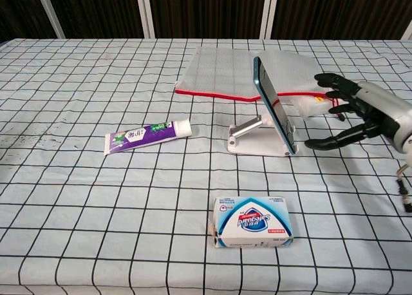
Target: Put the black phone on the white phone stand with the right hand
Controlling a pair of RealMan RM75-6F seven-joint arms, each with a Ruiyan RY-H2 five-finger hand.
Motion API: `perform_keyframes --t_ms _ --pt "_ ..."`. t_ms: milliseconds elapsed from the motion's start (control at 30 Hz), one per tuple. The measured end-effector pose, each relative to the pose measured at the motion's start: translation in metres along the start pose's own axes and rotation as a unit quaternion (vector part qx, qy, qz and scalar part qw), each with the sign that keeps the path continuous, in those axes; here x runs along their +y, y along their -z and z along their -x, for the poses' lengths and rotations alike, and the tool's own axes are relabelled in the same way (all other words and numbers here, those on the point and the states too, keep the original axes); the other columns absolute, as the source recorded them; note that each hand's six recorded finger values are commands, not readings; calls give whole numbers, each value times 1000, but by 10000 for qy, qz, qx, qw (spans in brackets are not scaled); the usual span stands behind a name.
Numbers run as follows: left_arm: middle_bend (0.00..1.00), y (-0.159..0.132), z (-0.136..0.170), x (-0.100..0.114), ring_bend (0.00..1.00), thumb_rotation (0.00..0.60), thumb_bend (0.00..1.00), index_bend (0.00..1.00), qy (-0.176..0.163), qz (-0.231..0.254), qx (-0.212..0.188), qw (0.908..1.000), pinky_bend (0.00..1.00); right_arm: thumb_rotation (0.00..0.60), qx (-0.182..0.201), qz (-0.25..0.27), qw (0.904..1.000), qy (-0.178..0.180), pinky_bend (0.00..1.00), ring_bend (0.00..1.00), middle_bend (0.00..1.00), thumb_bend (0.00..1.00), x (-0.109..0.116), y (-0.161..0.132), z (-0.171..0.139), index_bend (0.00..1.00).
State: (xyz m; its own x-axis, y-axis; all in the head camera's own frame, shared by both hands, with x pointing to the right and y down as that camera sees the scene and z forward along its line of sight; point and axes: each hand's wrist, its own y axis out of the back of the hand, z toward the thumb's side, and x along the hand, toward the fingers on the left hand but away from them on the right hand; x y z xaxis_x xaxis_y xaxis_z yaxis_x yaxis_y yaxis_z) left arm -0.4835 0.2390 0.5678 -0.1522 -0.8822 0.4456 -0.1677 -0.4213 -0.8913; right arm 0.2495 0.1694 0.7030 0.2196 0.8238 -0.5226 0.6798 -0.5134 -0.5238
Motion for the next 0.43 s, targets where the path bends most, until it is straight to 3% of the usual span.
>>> perform_keyframes --t_ms 100,200,300,433 --pt "0 0 1 0 0 600 0 0 -6 -50 -12 10000 0 600 -28 -629 9980 6 144 0 0 0 26 2 -8 0" --pt "0 1 2 0 0 600 0 0 -17 -111 -14 9999 0 600 -98 -1426 9897 98 144 0 0 0 59 7 -19 0" --pt "0 1 3 1 0 600 0 0 -33 -191 -19 9998 0 600 -264 -2269 9732 271 144 0 0 0 97 15 -37 0" --pt "0 1 5 0 0 600 0 0 -41 -298 -19 9995 0 600 -559 -3223 9433 569 144 0 0 0 140 27 -67 0"
